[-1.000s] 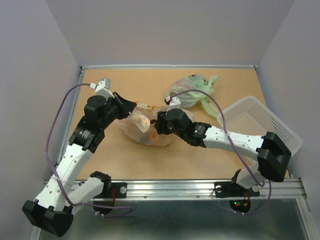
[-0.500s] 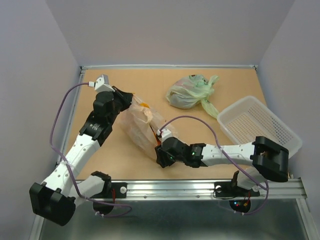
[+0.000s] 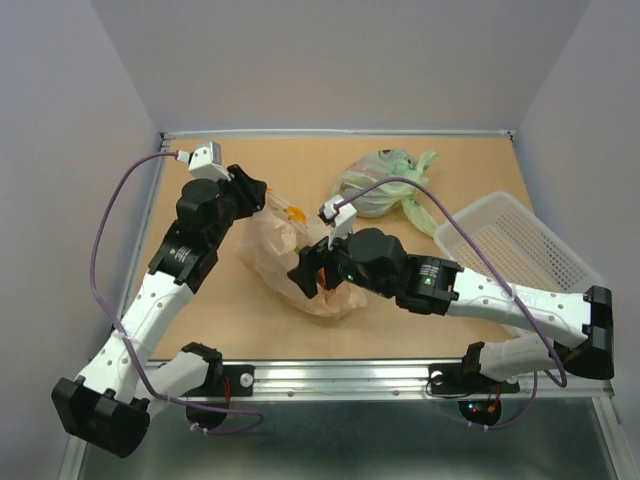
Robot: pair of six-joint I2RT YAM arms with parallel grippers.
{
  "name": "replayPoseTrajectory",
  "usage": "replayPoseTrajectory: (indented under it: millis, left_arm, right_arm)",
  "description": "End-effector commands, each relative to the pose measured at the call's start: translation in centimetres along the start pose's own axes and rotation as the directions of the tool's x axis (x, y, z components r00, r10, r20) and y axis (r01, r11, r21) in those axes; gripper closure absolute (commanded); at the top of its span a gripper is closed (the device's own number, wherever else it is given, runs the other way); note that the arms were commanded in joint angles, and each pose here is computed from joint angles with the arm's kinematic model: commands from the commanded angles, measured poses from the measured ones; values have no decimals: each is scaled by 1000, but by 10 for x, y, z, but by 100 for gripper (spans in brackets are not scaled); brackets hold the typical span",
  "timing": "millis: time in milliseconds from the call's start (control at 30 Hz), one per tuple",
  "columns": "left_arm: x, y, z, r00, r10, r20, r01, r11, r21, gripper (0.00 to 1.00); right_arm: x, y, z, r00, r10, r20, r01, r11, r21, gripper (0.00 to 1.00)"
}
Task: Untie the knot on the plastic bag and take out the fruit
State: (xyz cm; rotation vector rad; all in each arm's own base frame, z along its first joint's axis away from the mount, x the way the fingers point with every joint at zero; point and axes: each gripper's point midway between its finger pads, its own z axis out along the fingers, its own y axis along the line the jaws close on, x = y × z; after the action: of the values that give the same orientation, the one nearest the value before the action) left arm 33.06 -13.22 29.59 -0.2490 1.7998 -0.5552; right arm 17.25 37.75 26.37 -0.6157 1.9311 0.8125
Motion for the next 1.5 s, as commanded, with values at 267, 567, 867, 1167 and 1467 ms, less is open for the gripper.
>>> replayPoseTrajectory:
  millis: [267, 567, 867, 1167, 1467]
  left_arm:
    - [-66, -8, -71, 985, 139, 97, -136, 990, -39, 9]
    - [4, -6, -86, 992, 62, -108, -63, 998, -9, 7]
    - [75, 5, -83, 957, 42, -288, -79, 990, -118, 4]
    - [121, 53, -62, 955, 13, -296, -108, 947, -304, 3]
    - [140, 73, -30, 969, 13, -248, -117, 906, -408, 1]
  right_arm:
    - [-79, -79, -16, 971, -189, 147, 128, 928, 349, 4]
    - [-35, -93, 39, 979, -201, -26, 201, 947, 250, 0]
    - [-8, -123, 78, 974, -191, -124, 217, 942, 255, 14]
    - [-6, -116, 71, 986, -130, -106, 151, 960, 234, 100]
    - [-9, -99, 63, 991, -96, -91, 109, 983, 150, 99]
